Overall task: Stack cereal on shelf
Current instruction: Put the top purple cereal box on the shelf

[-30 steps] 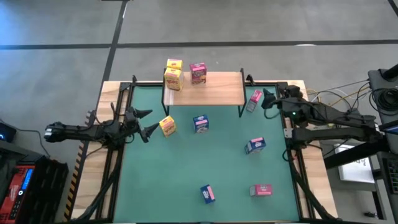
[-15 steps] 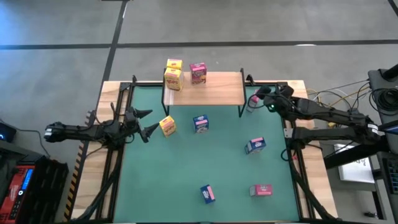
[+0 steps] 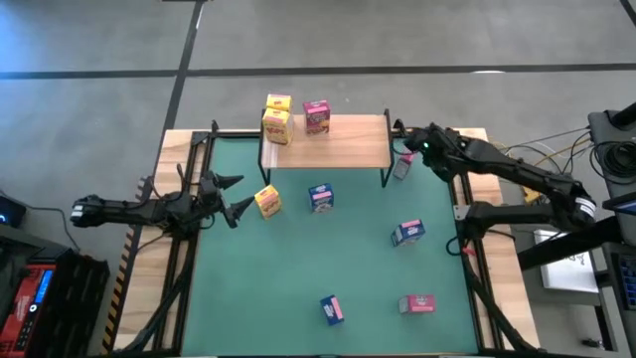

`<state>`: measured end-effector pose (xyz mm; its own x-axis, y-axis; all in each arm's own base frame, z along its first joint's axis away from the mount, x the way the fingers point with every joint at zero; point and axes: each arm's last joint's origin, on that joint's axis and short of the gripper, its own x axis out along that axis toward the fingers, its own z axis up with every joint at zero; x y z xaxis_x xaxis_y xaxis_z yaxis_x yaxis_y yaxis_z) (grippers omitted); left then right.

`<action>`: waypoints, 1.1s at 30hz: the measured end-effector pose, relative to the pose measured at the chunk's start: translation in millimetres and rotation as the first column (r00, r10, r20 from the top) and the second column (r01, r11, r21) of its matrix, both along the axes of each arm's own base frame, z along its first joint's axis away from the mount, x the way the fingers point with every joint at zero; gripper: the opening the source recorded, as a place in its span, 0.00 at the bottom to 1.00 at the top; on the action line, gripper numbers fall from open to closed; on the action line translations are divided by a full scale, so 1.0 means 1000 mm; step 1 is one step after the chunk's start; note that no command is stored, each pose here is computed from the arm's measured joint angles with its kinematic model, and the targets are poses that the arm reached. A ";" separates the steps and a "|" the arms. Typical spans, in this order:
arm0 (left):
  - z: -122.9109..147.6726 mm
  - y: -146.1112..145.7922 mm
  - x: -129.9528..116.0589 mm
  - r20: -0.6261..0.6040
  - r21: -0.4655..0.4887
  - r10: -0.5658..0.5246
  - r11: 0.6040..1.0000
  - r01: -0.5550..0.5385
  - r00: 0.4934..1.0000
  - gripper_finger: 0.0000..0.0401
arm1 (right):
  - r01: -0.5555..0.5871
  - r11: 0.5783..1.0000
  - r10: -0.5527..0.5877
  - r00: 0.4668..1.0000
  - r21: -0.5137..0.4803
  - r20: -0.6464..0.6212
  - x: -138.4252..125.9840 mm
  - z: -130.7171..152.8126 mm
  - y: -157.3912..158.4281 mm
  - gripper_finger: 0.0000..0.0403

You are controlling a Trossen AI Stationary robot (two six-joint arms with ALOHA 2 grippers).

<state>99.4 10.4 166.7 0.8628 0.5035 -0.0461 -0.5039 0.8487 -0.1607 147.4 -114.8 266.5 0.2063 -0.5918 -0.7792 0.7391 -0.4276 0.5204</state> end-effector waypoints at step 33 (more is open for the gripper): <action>0.000 0.000 0.000 0.000 0.000 0.000 1.000 0.000 1.000 0.96 | -0.008 0.900 0.035 0.998 0.435 -0.055 0.026 -0.029 -0.096 0.95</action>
